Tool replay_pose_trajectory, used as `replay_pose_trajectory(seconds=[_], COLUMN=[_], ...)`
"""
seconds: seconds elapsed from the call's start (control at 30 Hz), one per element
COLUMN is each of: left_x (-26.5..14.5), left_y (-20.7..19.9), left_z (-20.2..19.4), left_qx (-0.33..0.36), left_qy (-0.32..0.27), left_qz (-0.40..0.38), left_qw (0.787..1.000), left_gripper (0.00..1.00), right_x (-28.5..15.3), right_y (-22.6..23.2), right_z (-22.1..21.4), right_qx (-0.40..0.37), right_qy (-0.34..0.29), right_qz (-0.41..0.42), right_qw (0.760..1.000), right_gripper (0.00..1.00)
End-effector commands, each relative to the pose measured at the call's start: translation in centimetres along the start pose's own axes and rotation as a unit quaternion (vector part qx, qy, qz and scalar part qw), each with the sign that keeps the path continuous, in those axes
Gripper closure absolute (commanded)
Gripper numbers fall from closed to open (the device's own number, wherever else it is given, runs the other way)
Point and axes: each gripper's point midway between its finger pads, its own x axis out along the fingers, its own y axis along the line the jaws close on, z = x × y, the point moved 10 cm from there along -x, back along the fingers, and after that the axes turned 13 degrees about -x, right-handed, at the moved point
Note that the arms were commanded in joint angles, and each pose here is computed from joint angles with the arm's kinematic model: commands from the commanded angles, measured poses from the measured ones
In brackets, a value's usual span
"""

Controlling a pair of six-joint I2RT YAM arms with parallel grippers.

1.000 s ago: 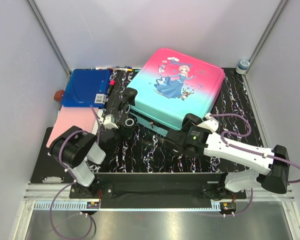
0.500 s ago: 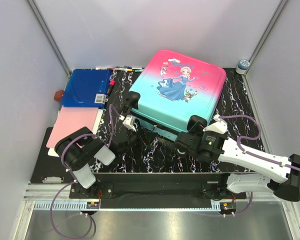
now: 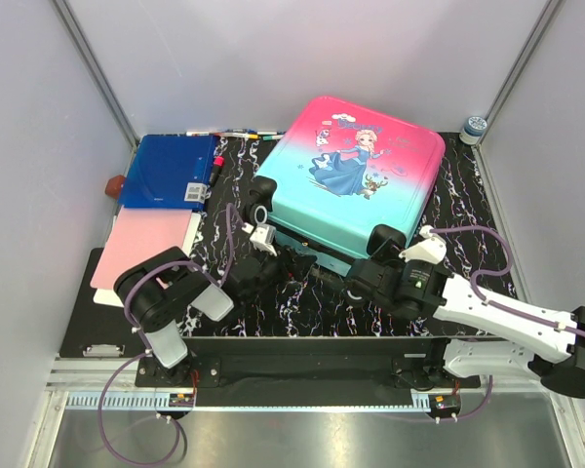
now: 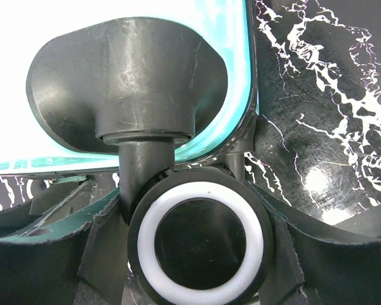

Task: Pack the luggage
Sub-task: Zip the luggage at the corner of the board.

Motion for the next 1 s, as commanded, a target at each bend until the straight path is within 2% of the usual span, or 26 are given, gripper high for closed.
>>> replay_pose_trajectory(seconds=[0.0, 0.17, 0.4, 0.5, 0.7, 0.87, 0.97], left_x=[1.0, 1.6, 2.3, 2.5, 2.8, 2.3, 2.6], left_y=[-5.5, -5.6, -5.2, -5.3, -5.1, -4.8, -4.7], left_z=[4.7, 4.9, 5.0, 5.0, 4.4, 4.1, 4.0], left_qx=[0.021, 0.038, 0.052, 0.059, 0.063, 0.065, 0.070], left_qy=[-0.150, -0.159, -0.162, -0.161, -0.154, -0.154, -0.151], left_qz=[-0.129, -0.099, -0.051, -0.042, -0.028, -0.033, -0.033], left_qw=[0.980, 0.982, 0.984, 0.984, 0.986, 0.985, 0.985], left_gripper=[0.18, 0.22, 0.37, 0.41, 0.58, 0.63, 0.69], right_x=[-0.2, -0.2, -0.2, -0.2, -0.2, -0.2, -0.2], right_y=[-0.8, -0.9, -1.0, -1.0, -0.9, -1.0, -1.0], right_z=[1.8, 1.6, 1.5, 1.5, 1.4, 1.3, 1.4], right_qx=[0.014, 0.017, 0.021, 0.023, 0.024, 0.025, 0.028], right_qy=[-0.060, -0.054, -0.051, -0.049, -0.048, -0.047, -0.047], right_qz=[0.010, 0.019, 0.025, 0.027, 0.030, 0.033, 0.033], right_qw=[0.998, 0.998, 0.998, 0.998, 0.998, 0.998, 0.998], right_gripper=[1.00, 1.00, 1.00, 1.00, 1.00, 1.00, 1.00])
